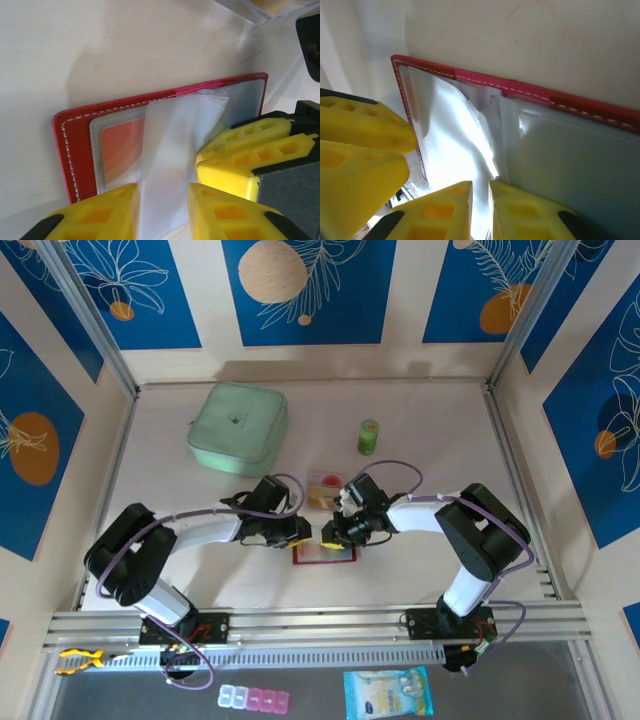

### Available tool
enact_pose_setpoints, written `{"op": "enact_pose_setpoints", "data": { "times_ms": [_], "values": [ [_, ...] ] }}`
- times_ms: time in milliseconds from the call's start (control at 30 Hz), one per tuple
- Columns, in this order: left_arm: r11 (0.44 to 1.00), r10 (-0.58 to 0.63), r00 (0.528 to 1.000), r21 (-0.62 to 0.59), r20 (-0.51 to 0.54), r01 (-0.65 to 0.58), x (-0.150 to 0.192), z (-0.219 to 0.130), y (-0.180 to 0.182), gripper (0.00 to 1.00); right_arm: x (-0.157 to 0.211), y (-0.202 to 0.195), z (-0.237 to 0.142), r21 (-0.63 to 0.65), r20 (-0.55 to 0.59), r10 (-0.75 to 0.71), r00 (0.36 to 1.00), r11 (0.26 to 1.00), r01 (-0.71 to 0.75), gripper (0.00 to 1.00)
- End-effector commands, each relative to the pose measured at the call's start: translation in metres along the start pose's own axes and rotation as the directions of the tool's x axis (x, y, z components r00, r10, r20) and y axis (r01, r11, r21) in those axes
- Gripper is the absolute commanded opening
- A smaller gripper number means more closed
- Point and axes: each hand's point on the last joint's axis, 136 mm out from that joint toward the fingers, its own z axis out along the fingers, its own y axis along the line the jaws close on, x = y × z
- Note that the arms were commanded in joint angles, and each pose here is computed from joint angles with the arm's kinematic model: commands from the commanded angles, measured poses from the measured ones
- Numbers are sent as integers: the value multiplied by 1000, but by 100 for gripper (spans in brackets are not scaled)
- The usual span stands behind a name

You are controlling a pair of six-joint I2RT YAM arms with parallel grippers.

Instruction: Take the credit cards out of the card holder

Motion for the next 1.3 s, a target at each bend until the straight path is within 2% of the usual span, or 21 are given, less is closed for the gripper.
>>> {"op": "enact_pose_setpoints", "data": {
  "times_ms": [0, 233, 367, 467, 667, 1133, 1267],
  "values": [
    [1000, -8, 1000, -8, -10, 8, 0, 4, -5, 31, 13, -24, 5, 35, -40, 71, 997, 997, -69, 18],
    [1000, -8, 999, -12, -34, 8, 1, 12, -8, 30, 16, -26, 5, 23, -43, 82, 996, 996, -81, 18],
    [1000, 3, 999, -1, -33, -3, -1, 11, -14, 25, 17, -24, 4, 16, -39, 79, 996, 997, -78, 18],
    [1000, 13, 999, -4, -32, -13, -2, 9, -16, 24, 17, -24, 3, 19, -34, 77, 996, 997, -76, 18],
    [995, 20, 1000, -97, -8, -20, -3, 2, -1, 34, 18, -29, 3, 31, -32, 90, 995, 996, -89, 18],
    [989, 5, 1000, -147, -14, -7, -1, 2, 11, 40, 17, -25, 2, 26, -31, 85, 996, 996, -84, 18],
    [996, 3, 1000, -92, -26, -5, 0, 6, 1, 31, 18, -24, 1, 22, -30, 82, 996, 996, -82, 18]
  ]
}}
